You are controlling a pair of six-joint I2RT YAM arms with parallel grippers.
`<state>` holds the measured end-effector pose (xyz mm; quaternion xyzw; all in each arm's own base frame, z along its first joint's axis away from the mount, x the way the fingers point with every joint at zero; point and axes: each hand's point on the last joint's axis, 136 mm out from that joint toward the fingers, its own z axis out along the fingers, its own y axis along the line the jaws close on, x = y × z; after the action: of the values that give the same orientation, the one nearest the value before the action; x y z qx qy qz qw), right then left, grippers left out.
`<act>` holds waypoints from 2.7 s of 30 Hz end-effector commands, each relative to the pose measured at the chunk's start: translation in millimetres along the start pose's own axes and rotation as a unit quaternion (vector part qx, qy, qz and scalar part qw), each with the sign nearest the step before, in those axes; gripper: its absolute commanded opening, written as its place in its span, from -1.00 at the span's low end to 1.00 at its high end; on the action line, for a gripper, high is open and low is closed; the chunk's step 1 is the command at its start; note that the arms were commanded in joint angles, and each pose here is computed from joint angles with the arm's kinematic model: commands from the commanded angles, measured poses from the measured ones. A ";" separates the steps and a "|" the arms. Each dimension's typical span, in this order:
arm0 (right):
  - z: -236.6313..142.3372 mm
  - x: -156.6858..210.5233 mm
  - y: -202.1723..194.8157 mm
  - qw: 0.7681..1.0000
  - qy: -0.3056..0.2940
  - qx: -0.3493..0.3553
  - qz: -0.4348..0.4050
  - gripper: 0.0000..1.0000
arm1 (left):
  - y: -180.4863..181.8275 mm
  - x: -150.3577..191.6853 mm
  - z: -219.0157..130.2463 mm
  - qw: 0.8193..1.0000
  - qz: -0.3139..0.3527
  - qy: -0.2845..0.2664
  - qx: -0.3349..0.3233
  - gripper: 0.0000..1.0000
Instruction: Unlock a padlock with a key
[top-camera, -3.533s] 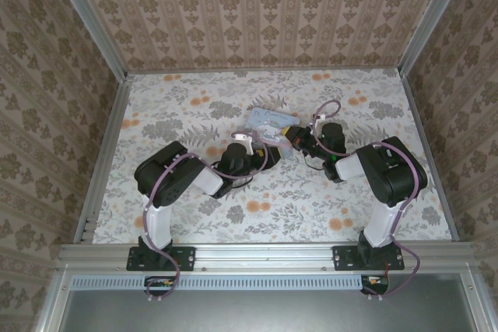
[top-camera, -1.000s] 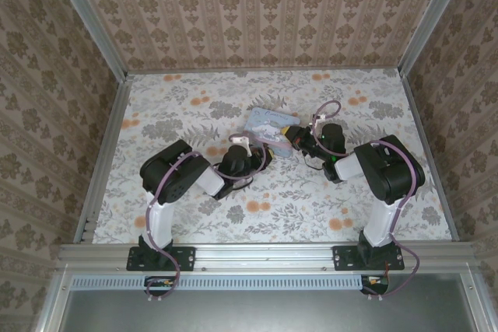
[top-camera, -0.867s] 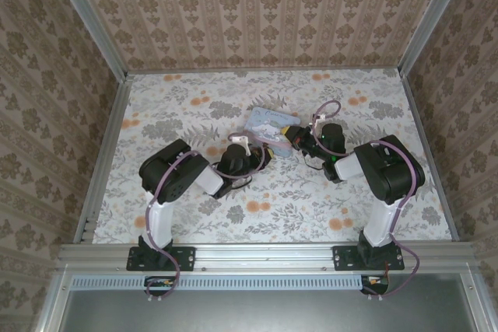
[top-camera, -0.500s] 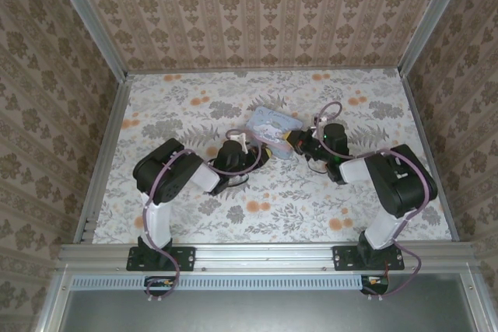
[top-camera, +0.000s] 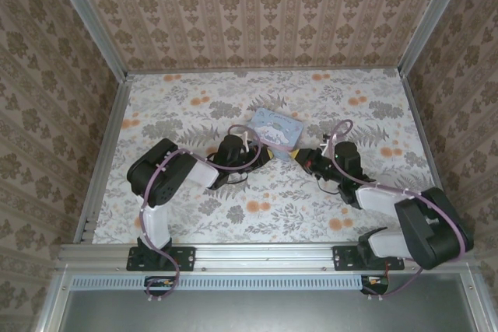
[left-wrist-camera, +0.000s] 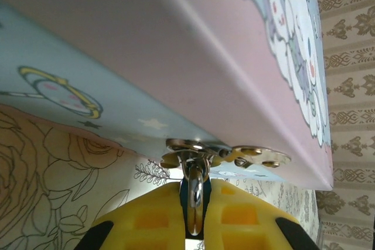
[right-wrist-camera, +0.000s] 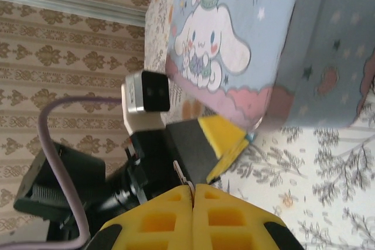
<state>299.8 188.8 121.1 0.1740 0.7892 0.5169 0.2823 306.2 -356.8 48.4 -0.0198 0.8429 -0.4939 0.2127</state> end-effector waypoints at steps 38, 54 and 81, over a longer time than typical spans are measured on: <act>33.1 32.6 -44.7 0.995 -0.049 0.032 0.079 -1.00 | -38.1 -7.6 -9.6 0.993 -0.088 0.012 0.080 -1.00; 44.3 16.7 -37.4 0.990 -0.084 0.030 0.110 -1.00 | -30.8 -8.2 -9.5 0.986 -0.134 -0.007 0.097 -1.00; 58.5 15.6 -42.1 0.989 -0.082 0.036 0.119 -1.00 | -24.9 -5.1 -10.8 0.987 -0.130 -0.008 0.094 -1.00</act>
<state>318.4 221.4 55.4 0.3132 0.7641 0.4978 0.2651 299.8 -360.6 71.3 -0.1184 0.7911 -0.5835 0.1403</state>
